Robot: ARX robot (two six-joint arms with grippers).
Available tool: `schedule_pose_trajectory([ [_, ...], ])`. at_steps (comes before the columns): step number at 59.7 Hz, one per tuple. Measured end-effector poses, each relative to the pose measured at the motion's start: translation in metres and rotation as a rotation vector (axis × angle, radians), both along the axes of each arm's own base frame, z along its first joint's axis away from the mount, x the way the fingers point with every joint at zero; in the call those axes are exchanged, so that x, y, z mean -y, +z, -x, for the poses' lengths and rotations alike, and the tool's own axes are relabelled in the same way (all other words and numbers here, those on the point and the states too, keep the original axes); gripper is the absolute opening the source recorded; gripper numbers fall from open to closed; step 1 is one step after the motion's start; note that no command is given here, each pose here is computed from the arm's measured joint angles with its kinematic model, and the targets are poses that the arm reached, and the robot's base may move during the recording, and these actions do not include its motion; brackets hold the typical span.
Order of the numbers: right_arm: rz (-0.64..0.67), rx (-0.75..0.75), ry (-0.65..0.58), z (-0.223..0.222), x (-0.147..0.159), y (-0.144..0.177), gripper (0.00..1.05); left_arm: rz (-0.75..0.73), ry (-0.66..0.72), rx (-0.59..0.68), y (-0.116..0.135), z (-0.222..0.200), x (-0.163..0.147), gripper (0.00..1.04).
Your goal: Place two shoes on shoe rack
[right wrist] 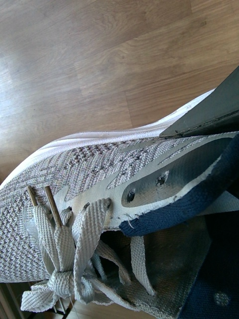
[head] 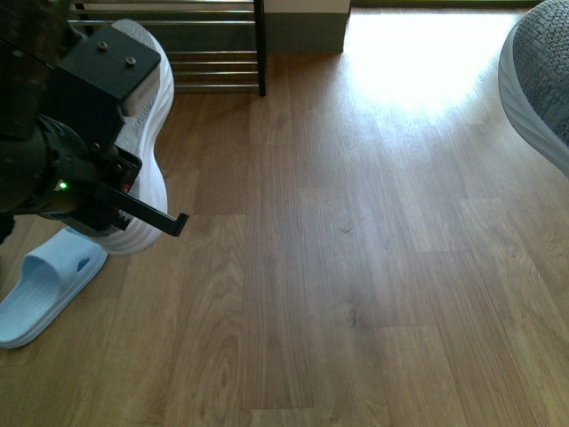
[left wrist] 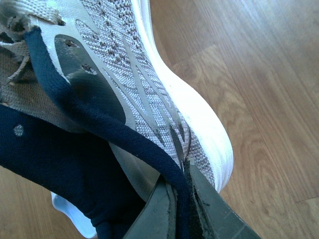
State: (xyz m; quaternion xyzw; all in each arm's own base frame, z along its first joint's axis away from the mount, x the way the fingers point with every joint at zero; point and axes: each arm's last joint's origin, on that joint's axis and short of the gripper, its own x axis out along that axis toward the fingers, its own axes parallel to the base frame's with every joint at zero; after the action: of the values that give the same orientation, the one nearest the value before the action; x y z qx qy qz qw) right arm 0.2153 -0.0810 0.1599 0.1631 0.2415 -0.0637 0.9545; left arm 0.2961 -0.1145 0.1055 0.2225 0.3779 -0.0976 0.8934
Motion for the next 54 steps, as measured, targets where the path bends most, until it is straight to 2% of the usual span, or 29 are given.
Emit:
schedule_pose_trajectory([
  [28,0.000,0.000,0.000,0.000,0.000,0.000,0.01,0.049,-0.075,0.206,0.071,0.056,-0.005,0.02],
  [40,0.000,0.000,0.000,0.000,0.000,0.000,0.01,0.051,-0.057,0.260,0.085,0.069,-0.012,0.02],
  [54,0.000,0.000,0.000,0.000,0.000,0.000,0.01,0.052,-0.056,0.262,0.086,0.069,-0.012,0.02],
])
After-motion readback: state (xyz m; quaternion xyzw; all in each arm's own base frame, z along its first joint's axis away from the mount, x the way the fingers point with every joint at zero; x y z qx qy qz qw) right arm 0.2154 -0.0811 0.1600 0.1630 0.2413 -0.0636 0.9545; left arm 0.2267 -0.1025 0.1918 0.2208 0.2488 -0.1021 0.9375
